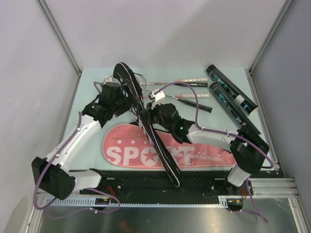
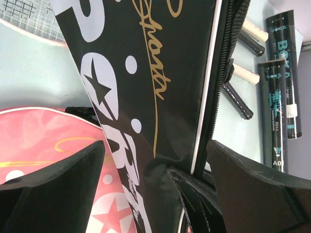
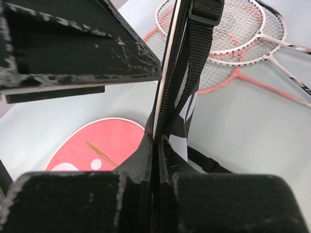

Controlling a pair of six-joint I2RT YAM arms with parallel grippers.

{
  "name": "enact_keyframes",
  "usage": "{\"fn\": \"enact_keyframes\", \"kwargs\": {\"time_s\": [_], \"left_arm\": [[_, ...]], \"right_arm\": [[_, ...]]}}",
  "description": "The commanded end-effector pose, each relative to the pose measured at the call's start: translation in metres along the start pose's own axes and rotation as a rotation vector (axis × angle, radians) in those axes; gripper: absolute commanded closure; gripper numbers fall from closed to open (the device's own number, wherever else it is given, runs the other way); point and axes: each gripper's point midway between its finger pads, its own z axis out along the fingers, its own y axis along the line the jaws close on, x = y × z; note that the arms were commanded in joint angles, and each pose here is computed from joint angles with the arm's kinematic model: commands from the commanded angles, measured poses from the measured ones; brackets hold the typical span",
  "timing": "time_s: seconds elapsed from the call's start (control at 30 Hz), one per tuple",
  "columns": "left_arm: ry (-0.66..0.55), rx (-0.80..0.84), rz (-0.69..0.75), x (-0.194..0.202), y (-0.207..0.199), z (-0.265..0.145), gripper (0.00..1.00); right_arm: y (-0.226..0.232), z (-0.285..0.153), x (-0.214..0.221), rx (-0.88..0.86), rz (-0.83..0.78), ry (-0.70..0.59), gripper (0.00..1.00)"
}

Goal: Pack up the badminton gear
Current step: Open the racket bag at the center of the board.

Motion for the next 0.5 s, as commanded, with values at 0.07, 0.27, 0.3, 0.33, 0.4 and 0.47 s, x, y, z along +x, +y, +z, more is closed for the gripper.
{"fn": "enact_keyframes", "kwargs": {"time_s": [0.07,0.27,0.3,0.33,0.4,0.47], "left_arm": [[-0.042,0.071,-0.057,-0.006,-0.016,0.003,0.05],[0.005,0.042,-0.050,0.009,-0.008,0.023,0.23],[0.010,0.048,-0.046,0.011,-0.008,0.025,0.24],[0.007,0.059,-0.039,0.011,-0.009,0.028,0.24],[0.028,0.081,-0.014,0.016,-0.011,0.034,0.26],[0.035,0.111,-0.003,0.018,-0.017,0.037,0.27]], "right_arm": [[0.008,0.001,-0.020,-0.017,-0.001,-0.073,1.00],[0.013,-0.002,-0.021,-0.031,0.001,-0.071,1.00],[0.014,-0.002,-0.021,-0.035,0.001,-0.068,1.00],[0.015,-0.003,-0.020,-0.037,0.000,-0.065,1.00],[0.018,-0.003,-0.019,-0.048,-0.002,-0.063,1.00],[0.023,-0.003,-0.017,-0.071,-0.007,-0.056,1.00]]}}
